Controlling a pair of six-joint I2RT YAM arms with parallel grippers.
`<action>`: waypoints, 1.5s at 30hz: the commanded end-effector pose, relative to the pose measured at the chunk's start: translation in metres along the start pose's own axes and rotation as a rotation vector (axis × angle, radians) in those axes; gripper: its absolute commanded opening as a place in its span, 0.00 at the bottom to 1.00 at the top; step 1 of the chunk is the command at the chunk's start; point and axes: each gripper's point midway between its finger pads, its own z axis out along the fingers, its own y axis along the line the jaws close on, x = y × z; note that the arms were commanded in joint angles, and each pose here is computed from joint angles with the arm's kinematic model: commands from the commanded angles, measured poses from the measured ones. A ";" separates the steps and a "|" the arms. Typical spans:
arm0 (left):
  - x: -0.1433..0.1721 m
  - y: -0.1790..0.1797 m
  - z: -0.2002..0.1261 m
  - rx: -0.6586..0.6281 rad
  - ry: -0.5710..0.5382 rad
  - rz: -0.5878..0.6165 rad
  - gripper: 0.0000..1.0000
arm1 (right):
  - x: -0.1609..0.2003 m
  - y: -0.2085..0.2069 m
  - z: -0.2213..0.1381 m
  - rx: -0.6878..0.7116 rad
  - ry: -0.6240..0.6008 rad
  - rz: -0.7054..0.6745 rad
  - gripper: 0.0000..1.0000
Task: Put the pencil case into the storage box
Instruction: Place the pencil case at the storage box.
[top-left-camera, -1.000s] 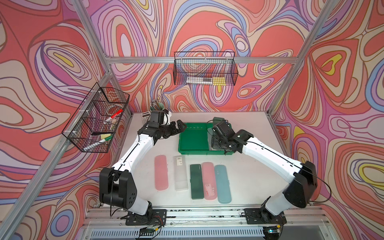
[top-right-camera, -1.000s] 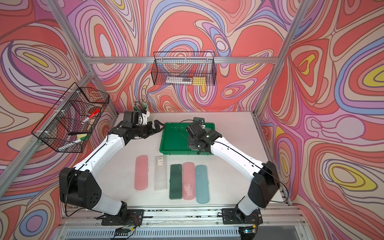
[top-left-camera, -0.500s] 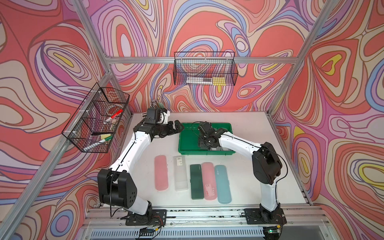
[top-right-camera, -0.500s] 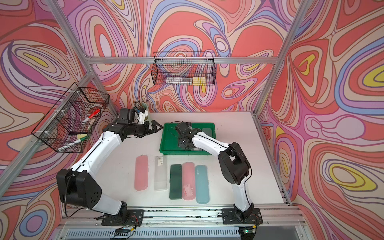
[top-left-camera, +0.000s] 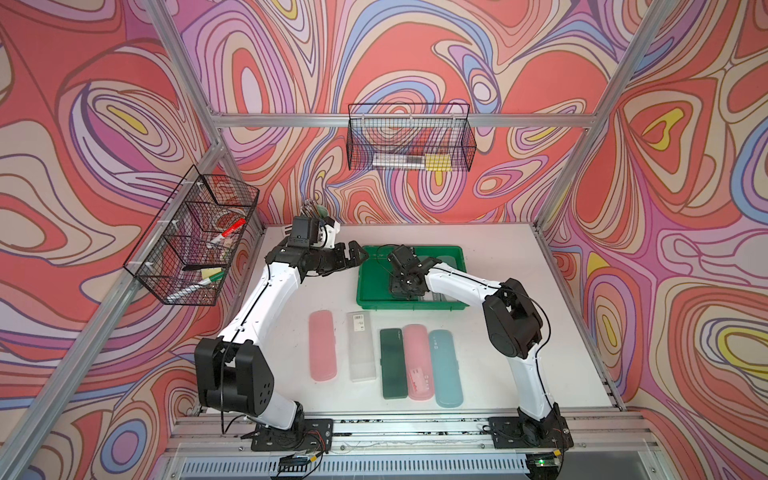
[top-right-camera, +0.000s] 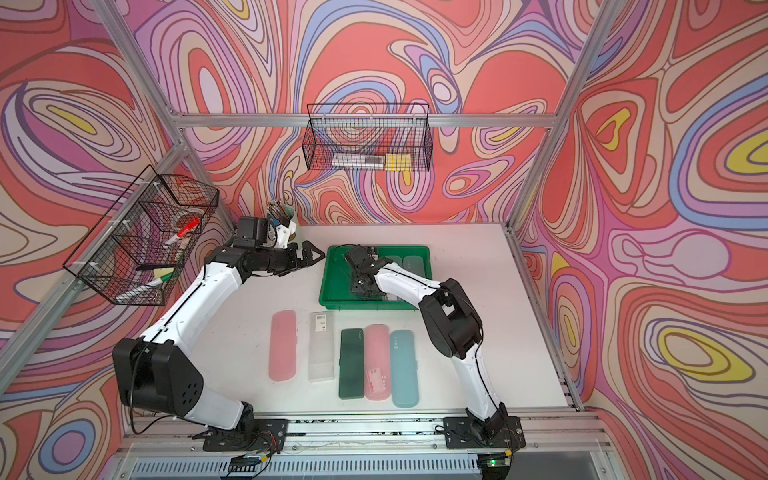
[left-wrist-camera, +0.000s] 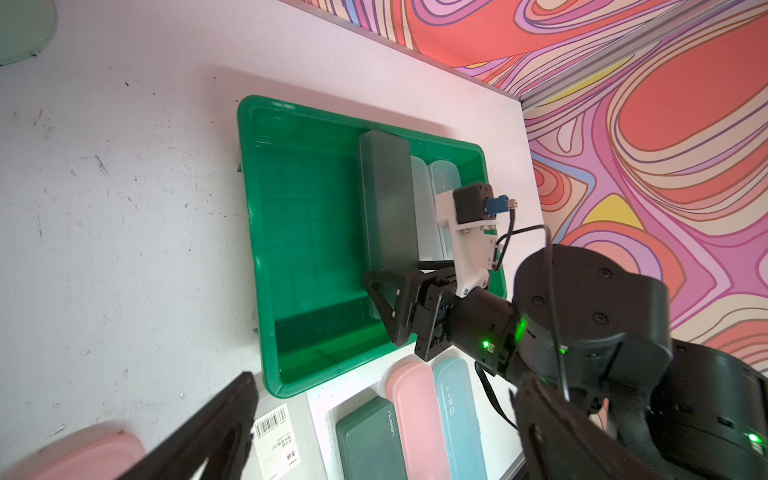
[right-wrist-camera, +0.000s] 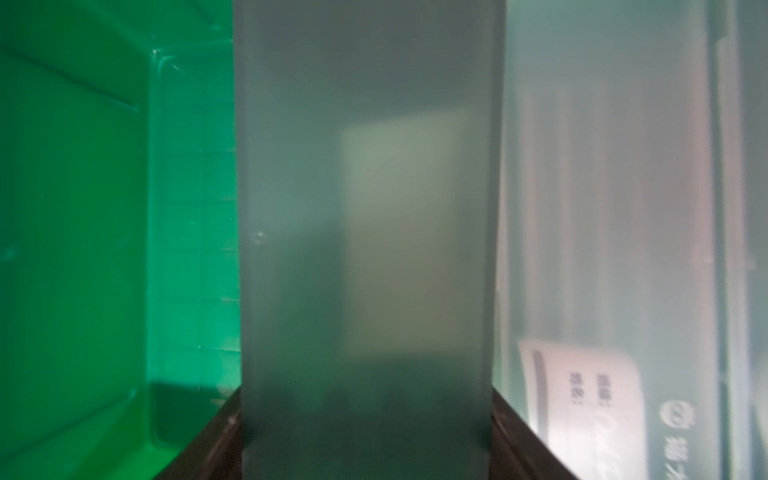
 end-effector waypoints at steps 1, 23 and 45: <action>0.007 0.006 0.003 -0.001 0.033 -0.010 0.99 | -0.007 0.002 0.003 -0.003 -0.017 0.017 0.54; 0.010 0.009 0.004 -0.006 0.040 -0.017 0.99 | -0.047 -0.002 -0.038 0.133 -0.157 -0.020 0.98; 0.015 0.010 0.009 0.016 0.051 -0.025 0.99 | -0.013 -0.027 0.004 0.329 -0.080 -0.104 0.98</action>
